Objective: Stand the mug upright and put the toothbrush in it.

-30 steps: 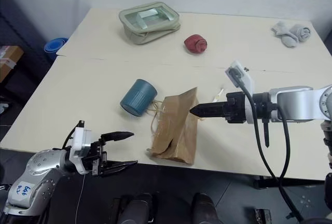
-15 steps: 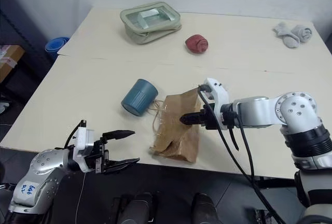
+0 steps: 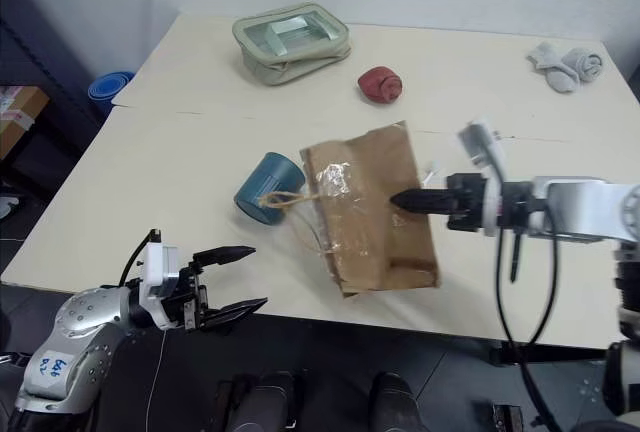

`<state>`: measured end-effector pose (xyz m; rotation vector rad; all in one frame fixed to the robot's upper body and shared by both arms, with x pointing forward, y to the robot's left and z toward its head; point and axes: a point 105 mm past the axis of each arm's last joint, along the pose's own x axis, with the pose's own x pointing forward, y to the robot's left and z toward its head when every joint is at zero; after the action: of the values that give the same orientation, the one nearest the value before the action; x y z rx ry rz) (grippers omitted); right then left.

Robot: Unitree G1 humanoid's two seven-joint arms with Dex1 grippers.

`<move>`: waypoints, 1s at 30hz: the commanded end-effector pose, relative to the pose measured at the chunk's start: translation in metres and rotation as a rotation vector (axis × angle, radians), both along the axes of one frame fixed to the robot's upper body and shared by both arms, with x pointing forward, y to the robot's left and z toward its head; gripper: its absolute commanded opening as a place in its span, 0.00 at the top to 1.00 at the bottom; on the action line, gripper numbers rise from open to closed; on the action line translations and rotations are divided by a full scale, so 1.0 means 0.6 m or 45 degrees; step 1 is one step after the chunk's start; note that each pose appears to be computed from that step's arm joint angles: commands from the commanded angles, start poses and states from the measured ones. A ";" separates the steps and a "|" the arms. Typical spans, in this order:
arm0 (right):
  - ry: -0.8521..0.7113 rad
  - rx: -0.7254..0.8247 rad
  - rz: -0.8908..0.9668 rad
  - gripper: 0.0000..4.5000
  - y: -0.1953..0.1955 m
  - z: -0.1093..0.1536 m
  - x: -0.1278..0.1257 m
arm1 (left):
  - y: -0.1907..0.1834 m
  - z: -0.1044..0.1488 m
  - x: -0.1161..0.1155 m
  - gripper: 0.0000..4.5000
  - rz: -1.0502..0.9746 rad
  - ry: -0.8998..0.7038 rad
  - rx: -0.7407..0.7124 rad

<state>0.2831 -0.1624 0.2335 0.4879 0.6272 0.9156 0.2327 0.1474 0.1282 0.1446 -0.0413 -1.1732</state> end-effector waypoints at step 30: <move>-1.041 -0.913 -0.639 0.21 -0.389 0.105 0.059 | 0.075 0.051 0.020 0.00 0.200 -0.023 -0.168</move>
<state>0.3308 -0.4033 0.2505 -0.2497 0.2260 0.2230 0.2447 0.1835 0.1523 0.0371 -0.0914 -1.0395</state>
